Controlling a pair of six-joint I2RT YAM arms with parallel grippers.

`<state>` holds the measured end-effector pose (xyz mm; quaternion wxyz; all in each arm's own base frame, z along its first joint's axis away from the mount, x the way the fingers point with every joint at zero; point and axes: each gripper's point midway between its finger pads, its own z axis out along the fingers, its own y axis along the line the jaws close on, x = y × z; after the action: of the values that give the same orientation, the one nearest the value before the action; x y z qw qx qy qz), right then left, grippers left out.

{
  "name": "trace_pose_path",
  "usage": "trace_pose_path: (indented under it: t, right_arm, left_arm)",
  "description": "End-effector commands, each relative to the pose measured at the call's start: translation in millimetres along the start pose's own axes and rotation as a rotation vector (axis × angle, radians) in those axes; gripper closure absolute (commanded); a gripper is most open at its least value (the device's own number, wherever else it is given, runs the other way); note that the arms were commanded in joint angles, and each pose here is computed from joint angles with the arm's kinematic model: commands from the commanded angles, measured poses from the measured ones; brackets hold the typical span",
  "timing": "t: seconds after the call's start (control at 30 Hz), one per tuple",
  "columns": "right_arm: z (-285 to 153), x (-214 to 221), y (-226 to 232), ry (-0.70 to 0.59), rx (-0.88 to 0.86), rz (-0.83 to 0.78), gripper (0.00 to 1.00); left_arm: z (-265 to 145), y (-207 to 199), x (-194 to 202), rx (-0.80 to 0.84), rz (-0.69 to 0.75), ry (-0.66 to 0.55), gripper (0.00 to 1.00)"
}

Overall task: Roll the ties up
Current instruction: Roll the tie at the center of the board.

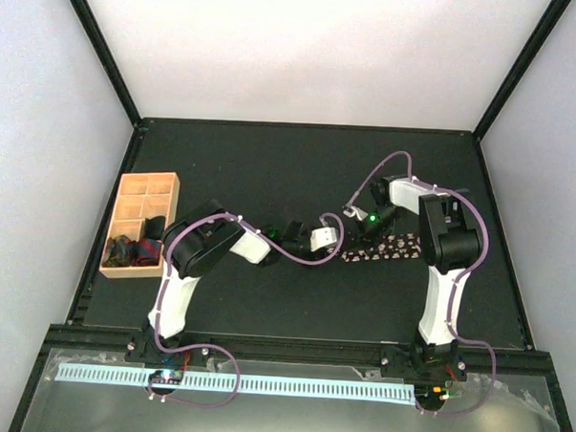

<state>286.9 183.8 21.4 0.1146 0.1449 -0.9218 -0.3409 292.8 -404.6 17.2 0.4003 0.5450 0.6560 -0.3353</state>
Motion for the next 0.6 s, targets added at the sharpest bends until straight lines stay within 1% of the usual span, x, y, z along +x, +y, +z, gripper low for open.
trace_pose_path:
  t: [0.0, 0.13, 0.27, 0.4, 0.57]
  right_arm:
    - [1.5, -9.5, -19.2, -0.031, 0.094, -0.042, 0.82]
    - [-18.1, -17.4, 0.2, -0.109, 0.009, -0.072, 0.64]
    - [-21.1, -19.3, 28.5, -0.138, -0.08, -0.088, 0.54]
    - [-9.0, -20.9, 52.5, -0.129, -0.12, -0.107, 0.53]
    - [7.3, -18.7, 51.0, -0.081, -0.1, -0.114, 0.56]
  left_arm:
    - [-18.6, -4.1, 33.4, -0.023, -0.06, 0.143, 0.56]
    - [-35.4, -10.9, 54.6, -0.034, -0.107, 0.251, 0.58]
    - [-43.2, -13.4, 61.5, -0.043, -0.136, 0.306, 0.56]
    - [-43.0, -12.5, 64.8, -0.043, -0.141, 0.333, 0.56]
    - [-40.8, -11.0, 63.3, -0.038, -0.139, 0.337, 0.55]
